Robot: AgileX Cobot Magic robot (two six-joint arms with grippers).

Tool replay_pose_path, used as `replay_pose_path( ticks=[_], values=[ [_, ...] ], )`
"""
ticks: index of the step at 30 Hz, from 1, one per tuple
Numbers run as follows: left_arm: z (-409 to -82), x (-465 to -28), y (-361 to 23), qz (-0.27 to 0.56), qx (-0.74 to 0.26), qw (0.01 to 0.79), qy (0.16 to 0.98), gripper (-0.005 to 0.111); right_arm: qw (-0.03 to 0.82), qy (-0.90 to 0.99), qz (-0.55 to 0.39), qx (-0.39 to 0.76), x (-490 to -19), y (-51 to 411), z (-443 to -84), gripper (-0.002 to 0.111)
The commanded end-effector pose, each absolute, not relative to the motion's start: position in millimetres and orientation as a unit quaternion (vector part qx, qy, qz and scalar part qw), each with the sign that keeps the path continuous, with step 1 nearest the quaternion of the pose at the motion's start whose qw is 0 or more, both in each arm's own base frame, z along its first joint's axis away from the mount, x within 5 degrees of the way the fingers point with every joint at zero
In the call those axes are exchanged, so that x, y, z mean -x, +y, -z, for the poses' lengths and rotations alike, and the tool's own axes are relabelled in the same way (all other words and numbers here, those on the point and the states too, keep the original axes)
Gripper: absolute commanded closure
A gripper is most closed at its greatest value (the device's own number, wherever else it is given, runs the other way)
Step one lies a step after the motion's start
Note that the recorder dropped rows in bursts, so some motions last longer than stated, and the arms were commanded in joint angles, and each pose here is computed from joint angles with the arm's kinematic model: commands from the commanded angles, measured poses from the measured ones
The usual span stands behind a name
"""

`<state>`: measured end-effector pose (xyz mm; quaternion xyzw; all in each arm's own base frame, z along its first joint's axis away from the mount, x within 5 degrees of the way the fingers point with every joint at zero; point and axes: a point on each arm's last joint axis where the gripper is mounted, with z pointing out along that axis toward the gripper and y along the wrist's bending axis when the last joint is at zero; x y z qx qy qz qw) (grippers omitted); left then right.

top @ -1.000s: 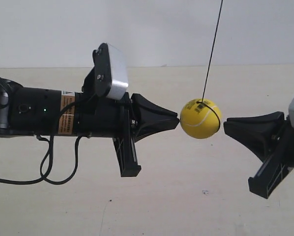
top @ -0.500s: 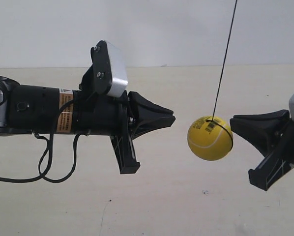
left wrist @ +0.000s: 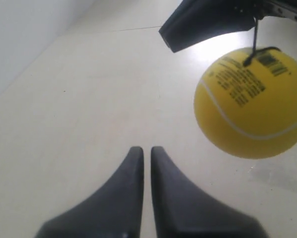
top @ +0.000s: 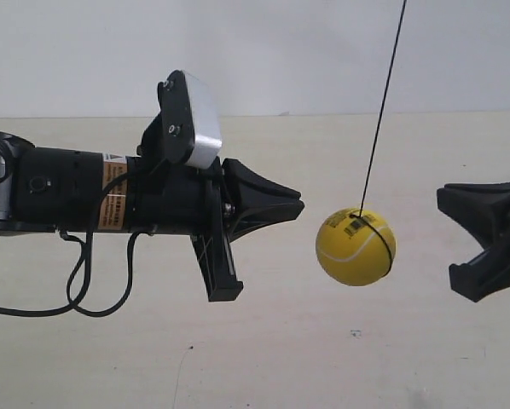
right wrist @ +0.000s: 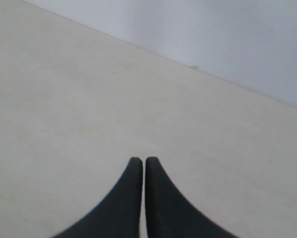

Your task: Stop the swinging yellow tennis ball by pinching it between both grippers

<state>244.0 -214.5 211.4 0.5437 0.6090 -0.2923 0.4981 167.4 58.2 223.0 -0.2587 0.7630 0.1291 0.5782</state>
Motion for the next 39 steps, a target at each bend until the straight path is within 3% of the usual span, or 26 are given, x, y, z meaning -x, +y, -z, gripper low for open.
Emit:
replay_pose_path(
  ticks=[1,6,8,12,24,39],
  values=[
    [-214.6,-243.6,-216.0,0.293,-0.540,0.500,0.610,0.102,0.600,0.752,-0.124,0.244,-158.5,55.0,-231.5,0.108],
    [-213.8,-244.3,-215.5,0.287,-0.540,0.499,0.614,0.102,0.620,0.733,-0.131,0.248,-149.5,55.7,-235.4,0.108],
    [-213.3,-249.2,-209.2,0.233,-0.543,0.497,0.635,0.102,0.619,0.734,-0.130,0.247,-149.6,55.4,-235.2,0.108],
    [-236.2,-261.0,-183.9,0.162,-0.433,0.520,0.718,0.102,0.619,0.734,-0.130,0.246,-149.7,55.3,-235.2,0.108],
    [-281.6,-233.9,-159.6,0.171,-0.355,0.573,0.718,0.102,0.625,0.733,-0.129,0.235,-150.6,54.1,-236.6,0.108],
    [-319.5,-148.6,-107.1,0.205,-0.294,0.655,0.665,0.102,0.663,0.702,-0.142,0.218,-134.6,52.2,-249.6,0.108]
  ],
)
